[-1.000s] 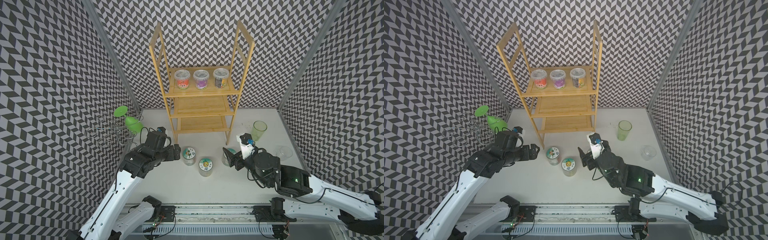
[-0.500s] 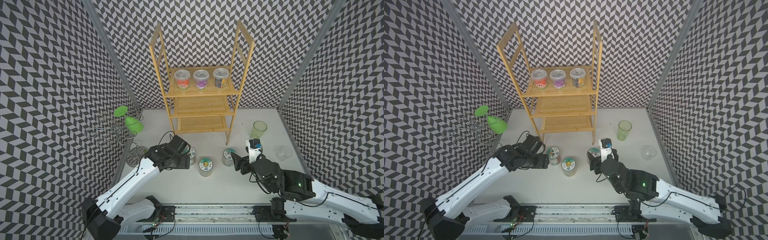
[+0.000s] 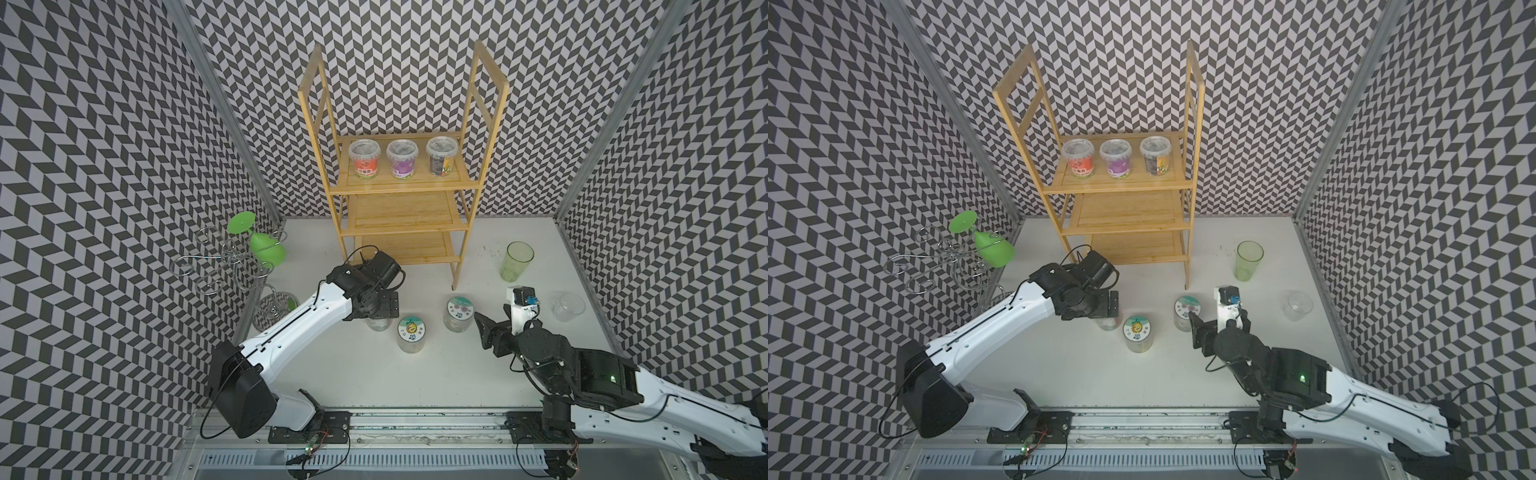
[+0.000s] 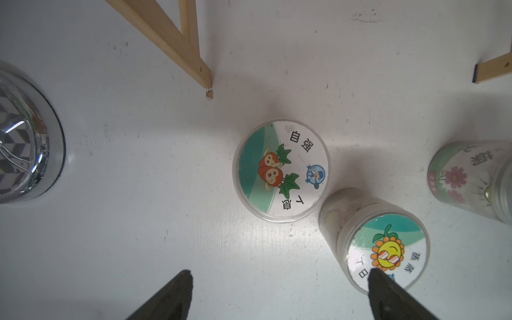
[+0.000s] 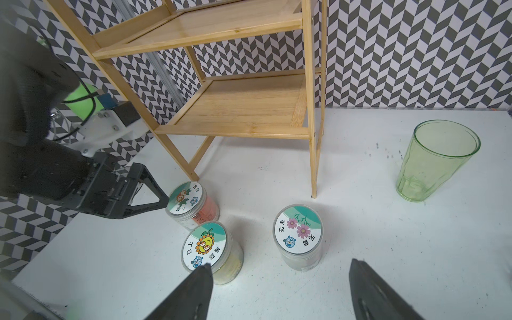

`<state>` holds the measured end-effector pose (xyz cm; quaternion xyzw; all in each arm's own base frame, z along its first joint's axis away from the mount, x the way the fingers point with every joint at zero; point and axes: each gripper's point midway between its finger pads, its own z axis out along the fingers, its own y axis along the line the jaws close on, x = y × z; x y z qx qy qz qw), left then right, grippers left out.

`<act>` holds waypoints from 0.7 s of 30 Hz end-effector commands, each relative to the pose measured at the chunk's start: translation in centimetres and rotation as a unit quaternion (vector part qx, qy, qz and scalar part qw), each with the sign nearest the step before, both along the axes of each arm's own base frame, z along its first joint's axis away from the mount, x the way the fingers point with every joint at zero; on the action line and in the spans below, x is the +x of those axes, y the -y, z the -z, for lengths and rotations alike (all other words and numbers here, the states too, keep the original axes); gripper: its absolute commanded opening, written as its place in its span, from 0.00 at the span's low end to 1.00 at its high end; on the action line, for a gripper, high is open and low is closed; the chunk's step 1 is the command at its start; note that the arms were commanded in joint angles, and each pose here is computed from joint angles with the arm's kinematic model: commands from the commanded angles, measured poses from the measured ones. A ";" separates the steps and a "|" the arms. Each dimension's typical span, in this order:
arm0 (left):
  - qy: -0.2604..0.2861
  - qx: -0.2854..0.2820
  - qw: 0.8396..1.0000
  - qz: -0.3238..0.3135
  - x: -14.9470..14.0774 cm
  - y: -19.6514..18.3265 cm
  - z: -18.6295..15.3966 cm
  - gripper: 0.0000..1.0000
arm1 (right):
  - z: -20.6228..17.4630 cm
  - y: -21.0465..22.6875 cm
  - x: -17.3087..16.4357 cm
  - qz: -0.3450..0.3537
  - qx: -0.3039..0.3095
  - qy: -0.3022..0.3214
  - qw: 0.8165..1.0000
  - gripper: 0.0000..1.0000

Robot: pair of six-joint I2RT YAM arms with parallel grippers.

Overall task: Place the seed container on the shelf
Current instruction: Pick up the seed jar at the center of the board.

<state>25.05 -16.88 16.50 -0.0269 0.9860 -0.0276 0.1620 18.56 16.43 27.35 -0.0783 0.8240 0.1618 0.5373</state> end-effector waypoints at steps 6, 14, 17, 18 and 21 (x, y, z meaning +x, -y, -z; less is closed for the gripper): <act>0.004 -0.034 0.998 -0.046 1.5 1.8 -0.1 1.00 | -0.5 1.8 -0.2 0.023 0.016 0.009 1.000 0.81; -0.005 -0.025 0.997 -0.073 2.2 1.9 0.5 0.99 | -1.2 2.8 -0.3 0.029 0.027 0.018 0.999 0.80; -0.007 -0.030 0.996 -0.086 2.5 2.0 0.7 0.99 | -1.4 2.8 -0.3 0.026 0.022 0.022 0.999 0.80; -0.006 -0.032 0.995 -0.090 2.6 1.9 0.6 0.99 | -1.4 2.8 -0.3 0.025 0.021 0.023 0.999 0.81; -0.012 -0.033 0.994 -0.099 2.8 1.7 0.9 0.99 | -1.4 2.9 -0.4 0.022 0.019 0.027 0.999 0.81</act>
